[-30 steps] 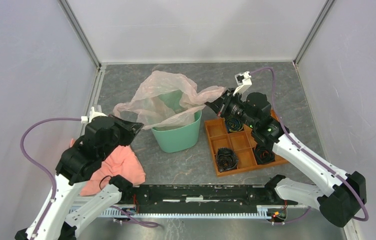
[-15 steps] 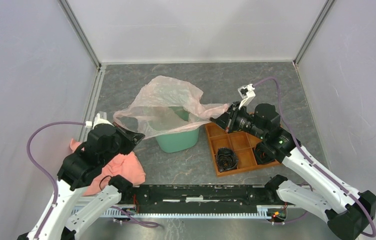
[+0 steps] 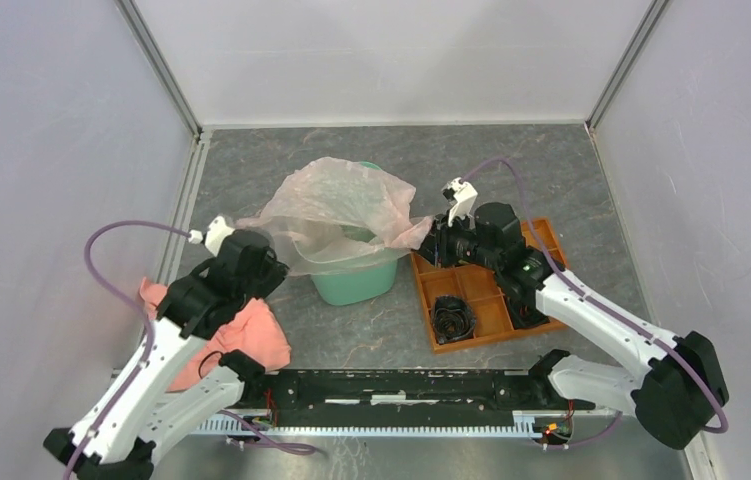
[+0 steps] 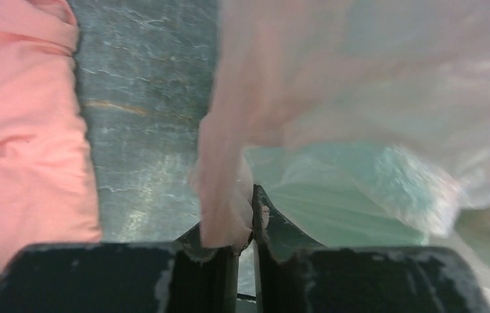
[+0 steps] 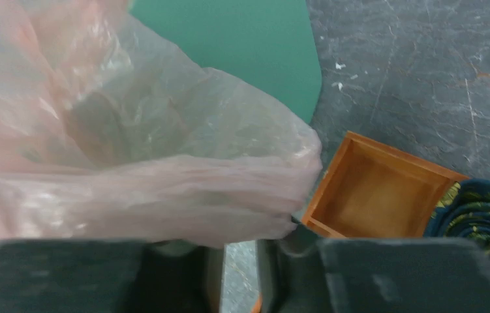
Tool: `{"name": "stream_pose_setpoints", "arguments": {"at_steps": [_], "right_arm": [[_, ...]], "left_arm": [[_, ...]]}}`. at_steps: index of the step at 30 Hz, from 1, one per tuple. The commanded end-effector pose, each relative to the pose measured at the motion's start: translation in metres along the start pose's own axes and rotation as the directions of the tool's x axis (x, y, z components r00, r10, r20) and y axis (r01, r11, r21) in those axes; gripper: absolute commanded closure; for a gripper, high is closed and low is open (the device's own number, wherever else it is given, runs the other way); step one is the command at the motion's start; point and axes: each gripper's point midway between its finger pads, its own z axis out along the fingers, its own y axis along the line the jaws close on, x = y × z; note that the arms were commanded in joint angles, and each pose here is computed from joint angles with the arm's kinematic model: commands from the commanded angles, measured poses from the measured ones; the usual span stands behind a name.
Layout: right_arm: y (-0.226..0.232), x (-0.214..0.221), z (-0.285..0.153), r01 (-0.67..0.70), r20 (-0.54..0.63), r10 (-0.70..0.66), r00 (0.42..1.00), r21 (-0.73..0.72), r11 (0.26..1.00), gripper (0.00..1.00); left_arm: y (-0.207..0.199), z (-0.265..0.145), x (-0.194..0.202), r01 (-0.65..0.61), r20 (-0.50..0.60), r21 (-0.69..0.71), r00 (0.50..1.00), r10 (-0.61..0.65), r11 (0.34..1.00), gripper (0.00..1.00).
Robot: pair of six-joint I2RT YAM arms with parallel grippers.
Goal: Put the trash bags into the trash bin
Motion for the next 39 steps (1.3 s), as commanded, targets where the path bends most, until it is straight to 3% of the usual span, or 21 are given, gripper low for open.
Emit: {"name": "stream_pose_setpoints", "arguments": {"at_steps": [1, 7, 12, 19, 24, 29, 33, 39], "right_arm": [[-0.001, -0.014, -0.013, 0.212, -0.011, -0.212, 0.977, 0.004, 0.977, 0.66], [-0.007, -0.020, -0.071, 0.381, -0.040, -0.379, 0.925, 0.088, 0.920, 0.27], [0.009, -0.049, -0.107, 0.483, -0.002, -0.485, 0.874, 0.094, 0.870, 0.12], [0.036, -0.116, -0.124, 0.540, 0.154, -0.556, 0.816, 0.136, 0.830, 0.04], [0.082, -0.136, -0.102, 0.604, 0.301, -0.563, 0.770, -0.057, 0.795, 0.02], [0.102, -0.145, -0.081, 0.608, 0.350, -0.530, 0.772, -0.164, 0.777, 0.03], [0.120, -0.141, -0.079, 0.608, 0.377, -0.499, 0.780, -0.273, 0.746, 0.03], [0.122, -0.142, -0.075, 0.632, 0.378, -0.521, 0.765, -0.284, 0.721, 0.02]], "left_arm": [[0.002, -0.006, -0.023, -0.123, 0.076, -0.051, 0.989, 0.127, 0.991, 0.76], [0.009, -0.048, -0.017, -0.173, 0.045, 0.102, 0.985, 0.170, 0.980, 0.37], [0.001, -0.094, -0.041, -0.231, 0.114, 0.180, 0.970, 0.213, 0.956, 0.13], [-0.032, -0.109, -0.092, -0.405, 0.215, 0.067, 0.898, 0.383, 0.912, 0.06], [-0.055, -0.075, -0.103, -0.537, 0.187, -0.047, 0.824, 0.535, 0.842, 0.05], [-0.081, -0.058, -0.100, -0.556, 0.223, 0.017, 0.812, 0.539, 0.831, 0.01], [-0.086, -0.047, -0.103, -0.558, 0.220, -0.012, 0.808, 0.547, 0.830, 0.04], [-0.084, -0.033, -0.109, -0.578, 0.224, -0.087, 0.782, 0.581, 0.811, 0.07]]}}
